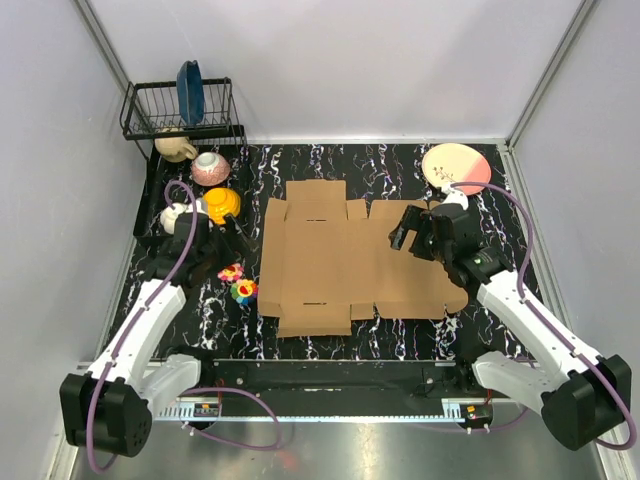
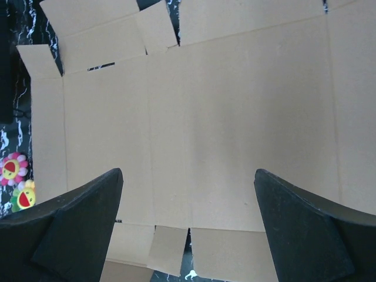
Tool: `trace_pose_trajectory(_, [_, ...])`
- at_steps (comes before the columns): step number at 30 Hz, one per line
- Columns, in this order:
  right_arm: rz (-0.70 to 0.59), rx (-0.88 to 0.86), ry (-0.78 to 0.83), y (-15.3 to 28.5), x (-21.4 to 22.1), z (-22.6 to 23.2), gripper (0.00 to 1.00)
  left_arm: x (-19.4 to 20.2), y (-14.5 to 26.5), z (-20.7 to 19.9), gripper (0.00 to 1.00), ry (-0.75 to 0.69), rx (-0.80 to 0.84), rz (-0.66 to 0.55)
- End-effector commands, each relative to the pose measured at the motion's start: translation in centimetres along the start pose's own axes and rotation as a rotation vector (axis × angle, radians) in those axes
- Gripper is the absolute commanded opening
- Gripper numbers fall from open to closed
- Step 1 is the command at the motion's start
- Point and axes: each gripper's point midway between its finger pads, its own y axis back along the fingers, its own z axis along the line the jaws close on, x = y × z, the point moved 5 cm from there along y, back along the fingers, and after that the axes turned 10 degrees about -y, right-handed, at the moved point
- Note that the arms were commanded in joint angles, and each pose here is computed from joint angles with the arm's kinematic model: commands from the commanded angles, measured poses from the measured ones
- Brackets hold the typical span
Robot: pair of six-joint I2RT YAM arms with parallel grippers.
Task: Fold the paper box
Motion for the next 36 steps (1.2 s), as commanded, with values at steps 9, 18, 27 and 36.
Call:
trace_pose_trajectory(9, [0.026, -0.117, -0.035, -1.4, 0.6, 1.7, 1.0, 1.7, -3.7, -1.8, 0.94, -0.003, -0.089, 0.046])
trace_pose_trajectory(18, [0.017, -0.14, -0.018, -0.9, 0.5, 1.8, 1.0, 2.1, -8.0, -1.8, 0.89, -0.02, -0.108, 0.092])
trace_pose_trajectory(27, [0.024, -0.169, -0.025, -0.2, 1.2, 1.4, 1.0, 2.9, -11.1, -3.8, 0.8, -0.036, 0.045, 0.152])
trace_pose_trajectory(36, [0.015, -0.203, -0.029, 0.6, 1.1, 1.8, 1.0, 3.4, -12.8, -4.8, 0.56, -0.078, 0.131, 0.196])
